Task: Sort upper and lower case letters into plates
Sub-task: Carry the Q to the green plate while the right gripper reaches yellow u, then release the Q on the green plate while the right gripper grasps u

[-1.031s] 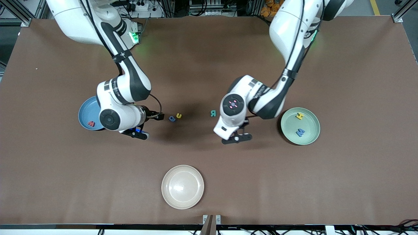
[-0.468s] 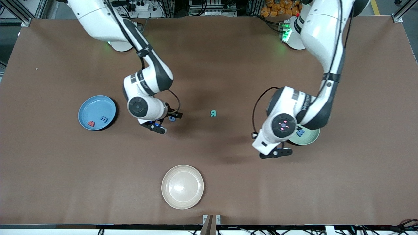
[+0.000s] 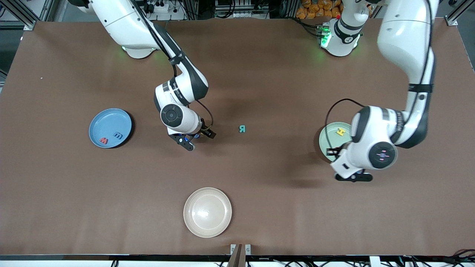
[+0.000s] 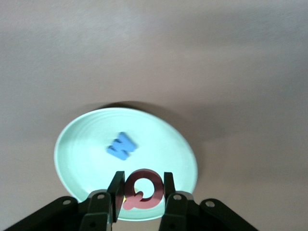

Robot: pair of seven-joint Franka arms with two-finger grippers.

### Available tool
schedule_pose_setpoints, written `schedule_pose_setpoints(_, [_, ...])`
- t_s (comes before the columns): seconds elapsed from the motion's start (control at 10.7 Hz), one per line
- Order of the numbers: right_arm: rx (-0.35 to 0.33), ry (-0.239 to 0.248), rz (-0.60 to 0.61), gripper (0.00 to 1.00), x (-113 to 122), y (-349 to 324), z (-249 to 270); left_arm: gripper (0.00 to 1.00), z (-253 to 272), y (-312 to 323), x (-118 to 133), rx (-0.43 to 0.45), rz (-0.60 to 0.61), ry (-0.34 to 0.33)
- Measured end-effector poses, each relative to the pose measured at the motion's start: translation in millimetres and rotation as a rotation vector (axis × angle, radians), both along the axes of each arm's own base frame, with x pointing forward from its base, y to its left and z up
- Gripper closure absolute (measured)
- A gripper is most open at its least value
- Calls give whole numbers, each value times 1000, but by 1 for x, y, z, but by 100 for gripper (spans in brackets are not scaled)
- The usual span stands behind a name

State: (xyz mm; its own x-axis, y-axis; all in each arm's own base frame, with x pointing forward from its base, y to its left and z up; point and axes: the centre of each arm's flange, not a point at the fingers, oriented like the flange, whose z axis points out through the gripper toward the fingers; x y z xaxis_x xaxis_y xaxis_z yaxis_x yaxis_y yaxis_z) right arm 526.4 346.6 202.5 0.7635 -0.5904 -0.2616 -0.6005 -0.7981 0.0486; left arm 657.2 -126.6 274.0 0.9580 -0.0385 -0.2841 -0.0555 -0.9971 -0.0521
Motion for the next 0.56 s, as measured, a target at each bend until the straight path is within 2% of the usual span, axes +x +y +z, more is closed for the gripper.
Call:
schedule_pose_setpoints(0.28, [-5,-3,-10,11,3,-4,-2,63,-39,14,-16,-6,1,-7])
schedule_pose_setpoints(0.56, [-2,-18,-8,17,2,-2,-4,63,-51,30,-22,-11,6,7])
